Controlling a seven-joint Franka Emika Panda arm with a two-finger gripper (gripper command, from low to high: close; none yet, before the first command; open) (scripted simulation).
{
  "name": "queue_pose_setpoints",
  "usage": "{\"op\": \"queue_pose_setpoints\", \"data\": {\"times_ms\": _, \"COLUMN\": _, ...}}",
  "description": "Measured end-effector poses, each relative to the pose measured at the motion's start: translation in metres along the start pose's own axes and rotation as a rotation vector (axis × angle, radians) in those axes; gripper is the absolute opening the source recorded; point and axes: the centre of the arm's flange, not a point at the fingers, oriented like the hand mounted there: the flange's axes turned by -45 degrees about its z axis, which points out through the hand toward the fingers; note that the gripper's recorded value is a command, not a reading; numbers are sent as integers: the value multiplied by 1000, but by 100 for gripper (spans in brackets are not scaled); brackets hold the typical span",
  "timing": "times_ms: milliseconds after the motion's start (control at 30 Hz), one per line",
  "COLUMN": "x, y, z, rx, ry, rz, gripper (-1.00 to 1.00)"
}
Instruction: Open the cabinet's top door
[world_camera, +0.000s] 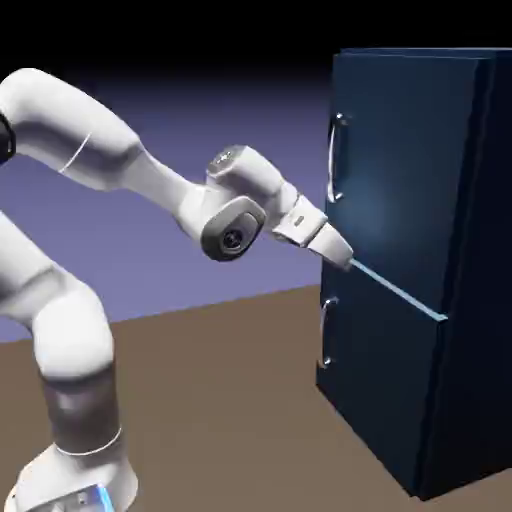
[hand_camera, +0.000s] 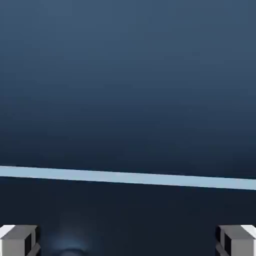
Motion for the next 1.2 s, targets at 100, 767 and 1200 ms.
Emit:
{"op": "queue_pose_setpoints", "data": {"times_ms": 100, "x": 9, "y": 7, "z": -14, "rx": -6, "ry": 36, "rz": 27, "gripper": 0}}
{"op": "queue_pose_setpoints", "data": {"times_ms": 767, "x": 34, "y": 14, "z": -97, "rx": -17, "ry": 307, "rz": 129, "gripper": 0}}
{"op": "queue_pose_setpoints", "data": {"times_ms": 1200, "x": 32, "y": -15, "z": -119, "rx": -23, "ry": 506, "rz": 119, "gripper": 0}}
